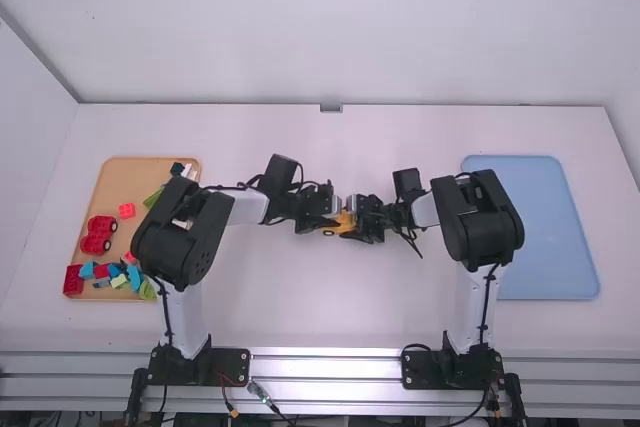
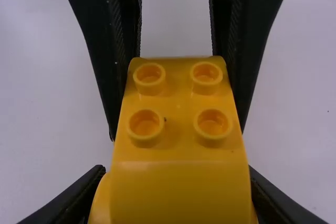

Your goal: Assemble lego blocks to make yellow taxi

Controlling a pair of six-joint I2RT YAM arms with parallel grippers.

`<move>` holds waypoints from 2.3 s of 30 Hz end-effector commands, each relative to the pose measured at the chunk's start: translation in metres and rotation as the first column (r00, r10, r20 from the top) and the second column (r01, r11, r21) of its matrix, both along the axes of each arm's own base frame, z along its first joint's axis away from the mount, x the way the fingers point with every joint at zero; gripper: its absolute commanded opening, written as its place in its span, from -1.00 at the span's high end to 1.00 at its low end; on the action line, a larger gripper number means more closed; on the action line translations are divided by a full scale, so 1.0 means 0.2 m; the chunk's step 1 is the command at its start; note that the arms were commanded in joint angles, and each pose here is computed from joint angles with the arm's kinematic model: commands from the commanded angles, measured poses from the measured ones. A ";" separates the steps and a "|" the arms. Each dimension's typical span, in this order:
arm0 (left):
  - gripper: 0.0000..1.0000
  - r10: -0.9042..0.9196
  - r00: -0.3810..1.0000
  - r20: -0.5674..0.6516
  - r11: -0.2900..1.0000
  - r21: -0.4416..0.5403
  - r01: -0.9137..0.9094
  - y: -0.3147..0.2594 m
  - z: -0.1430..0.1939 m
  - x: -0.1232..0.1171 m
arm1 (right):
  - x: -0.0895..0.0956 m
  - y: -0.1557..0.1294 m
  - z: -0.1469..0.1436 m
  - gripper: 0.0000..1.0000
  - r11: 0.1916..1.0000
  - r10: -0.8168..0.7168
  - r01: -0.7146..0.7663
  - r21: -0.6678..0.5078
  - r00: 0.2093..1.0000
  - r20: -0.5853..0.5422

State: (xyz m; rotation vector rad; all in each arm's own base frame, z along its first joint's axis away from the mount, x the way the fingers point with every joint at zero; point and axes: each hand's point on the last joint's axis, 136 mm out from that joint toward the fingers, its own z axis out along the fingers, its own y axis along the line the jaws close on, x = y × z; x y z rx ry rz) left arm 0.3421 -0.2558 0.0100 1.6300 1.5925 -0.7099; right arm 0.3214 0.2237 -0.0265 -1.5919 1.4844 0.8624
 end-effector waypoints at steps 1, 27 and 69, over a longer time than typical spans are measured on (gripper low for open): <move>0.96 0.194 0.973 -0.122 0.905 0.405 -0.130 0.31 -0.56 -0.14 | -0.03 0.00 -0.05 0.11 1.000 0.006 -0.006 -0.021 1.000 -0.010; 0.96 0.166 0.983 -0.085 0.939 0.318 -0.131 0.24 -0.41 -0.05 | -0.02 0.00 -0.05 0.13 1.000 0.002 -0.002 -0.027 1.000 -0.004; 0.42 0.110 0.991 -0.077 0.975 0.202 -0.092 0.13 -0.25 -0.01 | -0.02 0.00 -0.05 0.14 1.000 0.002 -0.002 -0.027 1.000 -0.005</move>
